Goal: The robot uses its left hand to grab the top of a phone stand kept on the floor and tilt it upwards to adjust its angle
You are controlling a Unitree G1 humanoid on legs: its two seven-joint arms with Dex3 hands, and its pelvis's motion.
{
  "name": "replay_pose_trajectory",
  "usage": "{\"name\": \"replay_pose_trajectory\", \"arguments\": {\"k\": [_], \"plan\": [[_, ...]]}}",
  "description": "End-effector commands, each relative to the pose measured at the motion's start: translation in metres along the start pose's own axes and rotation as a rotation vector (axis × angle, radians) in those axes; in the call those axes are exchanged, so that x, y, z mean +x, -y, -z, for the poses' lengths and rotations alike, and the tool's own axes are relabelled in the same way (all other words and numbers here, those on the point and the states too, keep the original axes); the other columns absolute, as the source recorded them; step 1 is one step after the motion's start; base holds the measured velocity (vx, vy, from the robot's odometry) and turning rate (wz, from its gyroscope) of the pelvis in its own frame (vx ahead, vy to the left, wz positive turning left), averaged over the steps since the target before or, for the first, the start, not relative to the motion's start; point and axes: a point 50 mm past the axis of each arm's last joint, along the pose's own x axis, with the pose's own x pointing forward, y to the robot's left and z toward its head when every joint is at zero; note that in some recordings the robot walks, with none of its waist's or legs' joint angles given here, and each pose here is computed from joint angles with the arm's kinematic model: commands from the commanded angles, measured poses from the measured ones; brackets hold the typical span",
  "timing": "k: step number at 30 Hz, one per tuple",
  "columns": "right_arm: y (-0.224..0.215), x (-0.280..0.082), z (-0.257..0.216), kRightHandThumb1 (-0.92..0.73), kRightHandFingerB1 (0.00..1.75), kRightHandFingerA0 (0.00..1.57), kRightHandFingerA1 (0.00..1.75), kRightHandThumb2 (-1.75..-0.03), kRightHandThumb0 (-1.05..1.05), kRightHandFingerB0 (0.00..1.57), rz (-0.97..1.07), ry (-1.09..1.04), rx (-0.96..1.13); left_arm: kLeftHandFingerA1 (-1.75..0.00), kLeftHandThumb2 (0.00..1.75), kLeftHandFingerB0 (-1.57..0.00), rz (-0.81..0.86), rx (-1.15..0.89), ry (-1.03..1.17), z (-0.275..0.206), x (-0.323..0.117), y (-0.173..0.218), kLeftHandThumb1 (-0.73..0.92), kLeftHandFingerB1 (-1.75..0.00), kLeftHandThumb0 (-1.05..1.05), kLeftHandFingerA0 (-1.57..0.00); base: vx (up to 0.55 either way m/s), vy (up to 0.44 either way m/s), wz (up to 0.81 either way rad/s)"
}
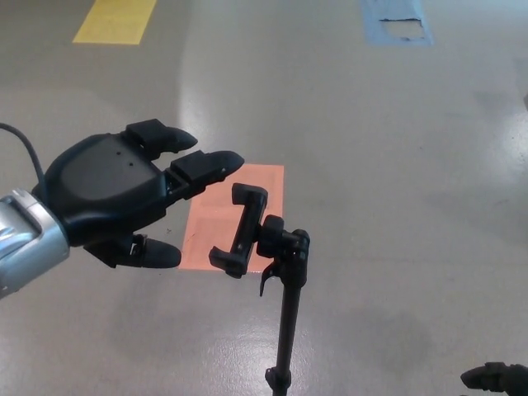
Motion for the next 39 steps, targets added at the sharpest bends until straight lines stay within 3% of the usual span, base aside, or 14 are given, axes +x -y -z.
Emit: {"name": "replay_pose_trajectory", "arguments": {"k": [1,5,6,8,16,17,18,19,22,23,26,33,34,39], "plan": [[0.006,-0.002,0.007,-0.8,0.31,0.25,0.35,-0.64,-0.6,0.24,0.014,-0.035,0.001,-0.37,1.0,0.0,0.017,0.032,0.005,0.001,-0.003,0.005,0.65,-0.17,-0.86,-0.13,0.0,0.0,0.0],[0.006,-0.002,0.008,-0.81,0.3,0.25,0.35,-0.64,-0.6,0.23,0.01,-0.04,0.005,-0.38,1.0,0.0,0.02,0.035,0.008,0.0,-0.003,0.007,0.65,-0.16,-0.86,-0.19,0.0,0.0,0.0],[0.006,-0.002,0.008,-0.81,0.31,0.26,0.35,-0.64,-0.6,0.24,0.01,-0.042,0.001,-0.28,0.73,-0.02,0.022,0.035,0.009,0.0,-0.003,0.007,0.67,-0.15,-0.85,-0.12,0.0,0.0,0.0],[0.006,-0.002,0.008,-0.81,0.31,0.26,0.35,-0.65,-0.6,0.24,0.008,-0.046,-0.008,-0.32,0.98,0.0,0.027,0.036,0.01,0.0,-0.003,0.008,0.62,-0.17,-0.82,-0.09,0.0,0.0,0.0],[0.007,-0.001,0.007,-0.82,0.31,0.25,0.35,-0.65,-0.59,0.24,0.006,-0.051,-0.008,-0.37,0.99,0.0,0.024,0.042,0.014,-0.001,-0.001,0.008,0.63,-0.17,-0.85,-0.18,0.0,0.0,0.0],[0.007,-0.001,0.007,-0.82,0.31,0.25,0.35,-0.65,-0.59,0.24,0.005,-0.052,-0.008,-0.26,0.63,0.0,0.027,0.044,0.016,-0.002,0.0,0.008,0.78,-0.19,-0.81,-0.13,0.0,0.0,0.0],[0.007,-0.001,0.007,-0.82,0.31,0.25,0.35,-0.65,-0.59,0.24,0.005,-0.052,-0.008,-0.26,0.63,0.0,0.027,0.044,0.016,-0.002,0.0,0.008,0.78,-0.19,-0.81,-0.13,0.0,0.0,0.0],[0.008,-0.001,0.007,-0.82,0.31,0.25,0.36,-0.65,-0.6,0.23,0.003,-0.055,-0.01,-0.28,0.98,0.0,0.033,0.048,0.018,-0.004,0.002,0.007,0.62,-0.18,-0.8,-0.06,0.0,0.0,0.0],[0.008,-0.001,0.007,-0.82,0.3,0.24,0.35,-0.65,-0.6,0.22,0.002,-0.058,-0.013,-0.3,0.96,0.0,0.029,0.045,0.028,-0.007,0.003,0.007,0.6,-0.19,-0.79,-0.07,0.0,0.0,0.0],[0.008,-0.001,0.007,-0.82,0.3,0.24,0.35,-0.65,-0.59,0.22,0.002,-0.058,-0.011,-0.25,0.64,0.0,0.028,0.044,0.032,-0.009,0.003,0.007,0.76,-0.19,-0.79,-0.12,0.0,0.0,0.0],[0.008,-0.001,0.006,-0.82,0.3,0.24,0.35,-0.65,-0.59,0.22,0.003,-0.056,-0.007,-0.3,0.98,0.0,0.02,0.046,0.048,-0.012,0.004,0.005,0.62,-0.18,-0.81,-0.07,0.0,0.0,0.0],[0.009,-0.001,0.005,-0.82,0.3,0.23,0.35,-0.65,-0.59,0.22,0.003,-0.052,-0.007,-0.3,0.98,0.0,0.023,0.045,0.053,-0.015,0.006,0.006,0.62,-0.19,-0.81,-0.07,0.0,0.0,0.0],[0.009,-0.001,0.004,-0.82,0.3,0.23,0.34,-0.65,-0.59,0.21,0.003,-0.052,-0.003,-0.26,0.64,0.0,0.024,0.045,0.052,-0.015,0.006,0.006,0.78,-0.19,-0.81,-0.12,0.0,0.0,0.0],[0.011,-0.001,0.002,-0.83,0.3,0.24,0.35,-0.65,-0.59,0.22,0.009,-0.048,-0.014,-0.26,0.64,0.0,0.023,0.047,0.048,-0.014,0.007,0.006,0.77,-0.19,-0.81,-0.13,0.0,0.0,0.0]]}}
